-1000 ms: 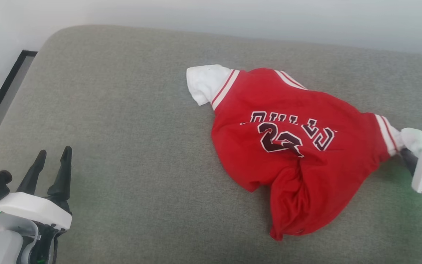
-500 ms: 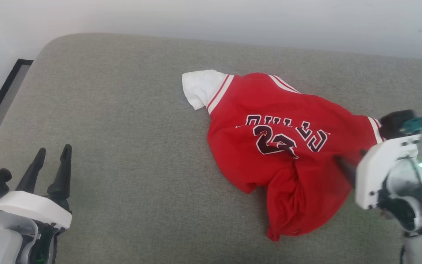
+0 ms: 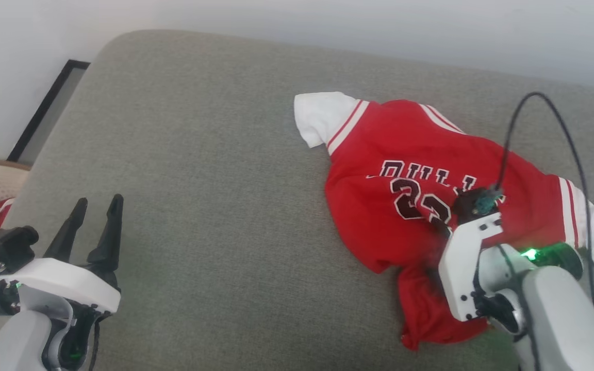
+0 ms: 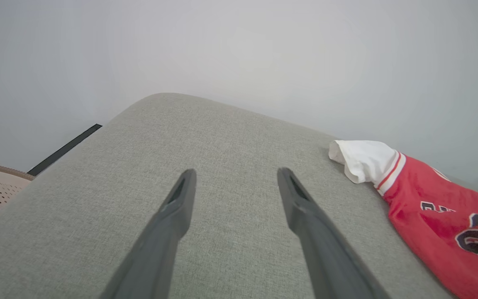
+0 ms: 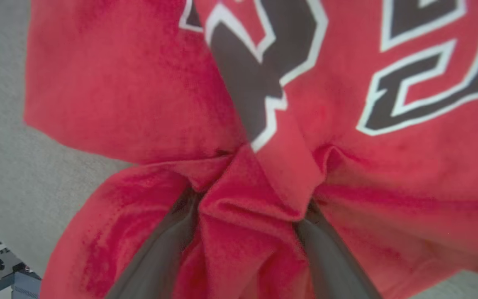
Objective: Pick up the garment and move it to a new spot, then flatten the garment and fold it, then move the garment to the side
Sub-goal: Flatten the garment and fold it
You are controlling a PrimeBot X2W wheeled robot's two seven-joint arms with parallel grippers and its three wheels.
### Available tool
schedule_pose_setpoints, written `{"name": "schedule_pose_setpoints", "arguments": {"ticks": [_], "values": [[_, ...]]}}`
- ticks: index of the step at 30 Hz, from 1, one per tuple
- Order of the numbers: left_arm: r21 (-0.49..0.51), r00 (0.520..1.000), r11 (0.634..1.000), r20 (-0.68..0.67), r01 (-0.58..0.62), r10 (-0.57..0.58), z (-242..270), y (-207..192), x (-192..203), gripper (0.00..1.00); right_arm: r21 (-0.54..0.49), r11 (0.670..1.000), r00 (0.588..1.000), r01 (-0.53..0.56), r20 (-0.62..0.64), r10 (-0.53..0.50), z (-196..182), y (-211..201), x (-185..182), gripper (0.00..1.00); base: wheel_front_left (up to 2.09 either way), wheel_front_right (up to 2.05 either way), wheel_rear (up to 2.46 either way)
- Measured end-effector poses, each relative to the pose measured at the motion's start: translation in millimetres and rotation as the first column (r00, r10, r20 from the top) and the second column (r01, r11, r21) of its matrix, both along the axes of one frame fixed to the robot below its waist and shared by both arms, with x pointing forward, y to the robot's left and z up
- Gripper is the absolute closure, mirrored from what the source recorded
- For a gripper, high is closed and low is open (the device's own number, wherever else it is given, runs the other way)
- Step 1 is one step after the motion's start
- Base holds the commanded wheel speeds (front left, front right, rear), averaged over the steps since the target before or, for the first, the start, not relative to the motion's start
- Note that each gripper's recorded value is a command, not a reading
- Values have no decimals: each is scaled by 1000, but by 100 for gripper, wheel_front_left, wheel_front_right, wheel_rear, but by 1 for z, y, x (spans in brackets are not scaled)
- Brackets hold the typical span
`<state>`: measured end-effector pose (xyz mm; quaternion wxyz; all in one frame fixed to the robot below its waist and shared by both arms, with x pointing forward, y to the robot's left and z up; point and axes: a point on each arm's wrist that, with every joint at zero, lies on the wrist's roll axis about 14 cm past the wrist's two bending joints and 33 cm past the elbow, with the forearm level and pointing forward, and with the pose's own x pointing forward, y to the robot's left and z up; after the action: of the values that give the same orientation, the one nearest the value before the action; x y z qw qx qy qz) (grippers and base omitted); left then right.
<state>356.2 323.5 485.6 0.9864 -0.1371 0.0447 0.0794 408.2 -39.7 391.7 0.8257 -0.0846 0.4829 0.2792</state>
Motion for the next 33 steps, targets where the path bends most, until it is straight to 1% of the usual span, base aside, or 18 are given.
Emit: {"name": "schedule_pose_setpoints", "arguments": {"ticks": [2, 4, 5, 6, 11, 14, 20, 22, 24, 25, 27, 33], "values": [[0, 1000, 1000, -2, -6, 6, -1, 2, -2, 0, -43, 999, 999, -29, -15, 28, -8, 3, -1, 0, 0, 0, 0], [-5, 1000, 1000, -3, -12, 12, -1, 2, -4, 0, -65, 997, 998, -46, -40, 44, -15, 5, -3, 0, 0, 0, 0], [-6, 1000, 1000, -3, -14, 14, -2, 3, -5, 0, -78, 995, 998, -59, -43, 55, -17, 5, -3, 40, 0, 0, 0], [-6, 1000, 1000, -2, -17, 17, -1, 3, -6, 0, -91, 993, 997, -71, -48, 67, -19, 6, -4, 100, 0, 0, 0], [-9, 1000, 1000, 6, -23, 23, 0, 5, -9, 0, -80, 990, 992, -120, -38, 117, -16, 13, -10, 100, 0, 0, 0], [-11, 1000, 1000, 7, -20, 20, 0, 4, -10, 0, -65, 983, 985, -173, -21, 172, -8, 18, -19, 100, 0, 0, 0], [-6, 1000, 1000, 17, -7, 7, 2, 2, -7, 0, -67, 971, 973, -229, -39, 227, 6, 2, -43, 100, 0, 0, 0], [-4, 1000, 1000, 21, 0, 0, 3, 0, -5, 0, -51, 969, 970, -240, -48, 238, 11, -1, -52, 100, 0, 0, 0], [-4, 1000, 1000, 23, 6, -5, 4, -2, -3, 0, -47, 966, 966, -253, -71, 250, 13, -6, -65, 100, 0, 0, 0], [-4, 1000, 1000, 23, 6, -5, 4, -2, -3, 0, -47, 966, 966, -253, -71, 250, 13, -6, -65, 100, 0, 0, 0], [-7, 1000, 1000, 29, 13, -12, 5, -4, 0, 0, -24, 966, 962, -256, -102, 253, 12, -9, -78, 100, 0, 0, 0], [-10, 999, 1000, 28, 20, -20, 4, -6, 5, 0, -4, 966, 945, -258, -208, 251, -1, -20, -116, 100, 0, 0, 0]]}}
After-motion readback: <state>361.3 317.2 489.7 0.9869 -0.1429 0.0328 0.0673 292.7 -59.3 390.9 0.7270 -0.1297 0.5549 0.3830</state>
